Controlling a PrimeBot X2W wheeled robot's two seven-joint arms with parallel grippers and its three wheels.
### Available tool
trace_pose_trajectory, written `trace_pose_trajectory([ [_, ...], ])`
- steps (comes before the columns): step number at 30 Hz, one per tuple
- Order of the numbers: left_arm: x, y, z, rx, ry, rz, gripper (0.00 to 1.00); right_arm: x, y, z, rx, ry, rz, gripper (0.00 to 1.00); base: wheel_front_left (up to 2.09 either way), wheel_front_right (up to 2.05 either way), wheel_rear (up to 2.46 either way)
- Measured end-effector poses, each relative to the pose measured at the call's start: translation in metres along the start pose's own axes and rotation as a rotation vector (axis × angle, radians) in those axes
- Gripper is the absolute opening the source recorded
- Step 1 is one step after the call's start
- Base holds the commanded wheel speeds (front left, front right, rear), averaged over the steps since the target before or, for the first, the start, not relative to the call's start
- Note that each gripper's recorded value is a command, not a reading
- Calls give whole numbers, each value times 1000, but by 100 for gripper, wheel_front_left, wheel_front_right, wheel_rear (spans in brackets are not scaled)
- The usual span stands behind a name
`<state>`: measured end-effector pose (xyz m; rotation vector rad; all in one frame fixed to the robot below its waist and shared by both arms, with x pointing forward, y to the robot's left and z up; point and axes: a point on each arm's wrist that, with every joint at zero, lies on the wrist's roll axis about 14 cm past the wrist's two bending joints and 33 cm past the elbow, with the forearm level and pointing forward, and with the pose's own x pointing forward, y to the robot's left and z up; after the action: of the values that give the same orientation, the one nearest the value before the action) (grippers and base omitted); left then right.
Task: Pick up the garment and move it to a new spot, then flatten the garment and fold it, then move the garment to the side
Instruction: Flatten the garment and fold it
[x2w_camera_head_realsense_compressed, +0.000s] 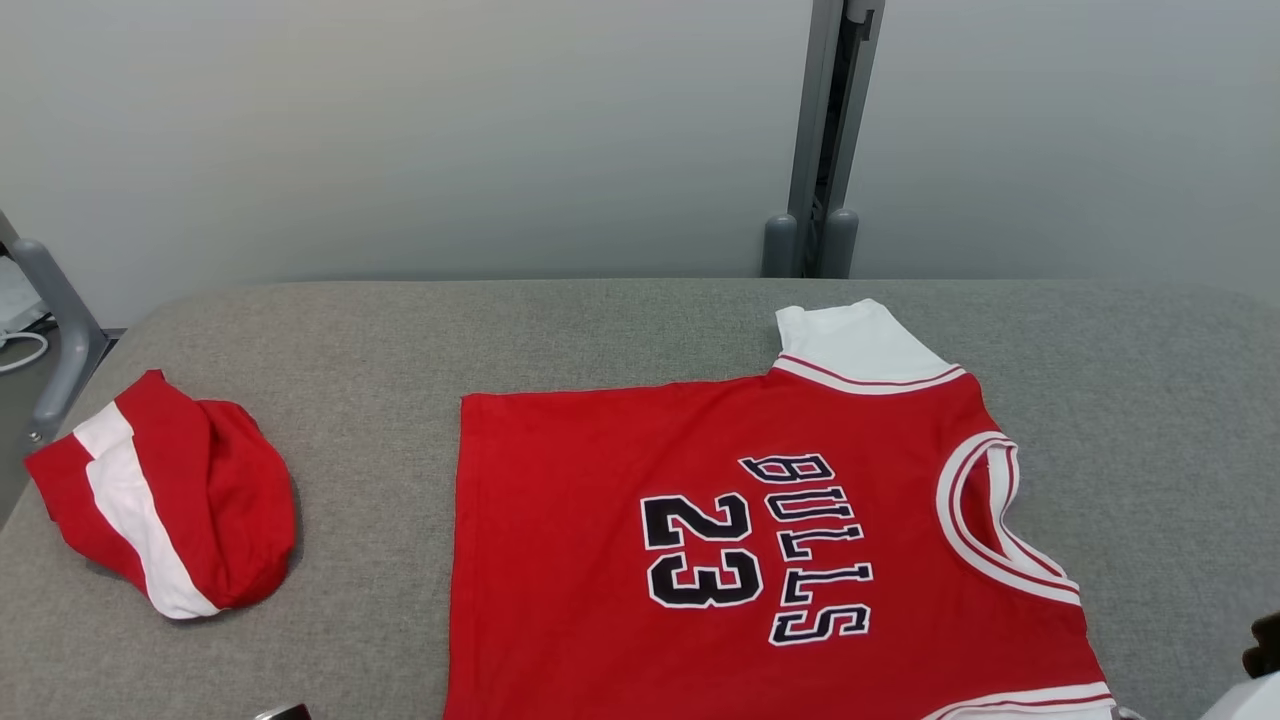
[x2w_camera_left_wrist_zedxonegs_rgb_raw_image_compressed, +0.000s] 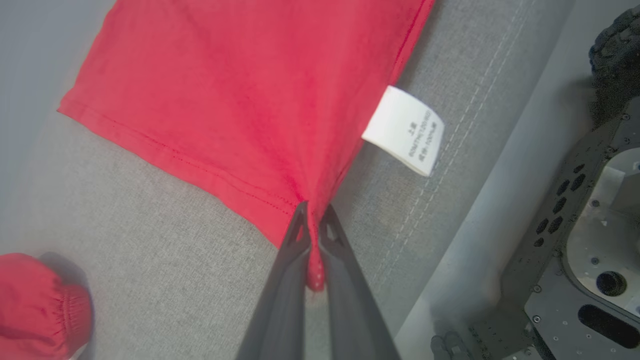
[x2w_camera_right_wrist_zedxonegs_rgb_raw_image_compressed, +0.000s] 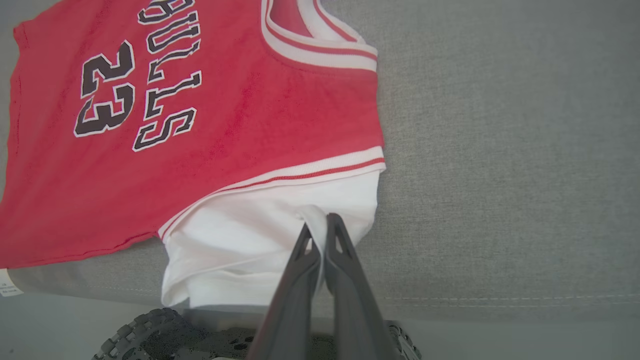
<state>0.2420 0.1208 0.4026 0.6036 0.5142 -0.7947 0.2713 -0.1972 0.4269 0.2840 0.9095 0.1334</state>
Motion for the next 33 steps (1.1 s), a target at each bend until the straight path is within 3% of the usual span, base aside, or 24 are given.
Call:
trace_pose_trajectory([
  [19, 3, 52, 39, -106, -83, 71, 0, 7, 16, 100, -17, -319, 39, 0, 0, 0, 0],
  [33, 24, 77, 43, -128, -70, 90, 0, 39, 37, 145, -163, -435, 62, 0, 0, 0, 0],
])
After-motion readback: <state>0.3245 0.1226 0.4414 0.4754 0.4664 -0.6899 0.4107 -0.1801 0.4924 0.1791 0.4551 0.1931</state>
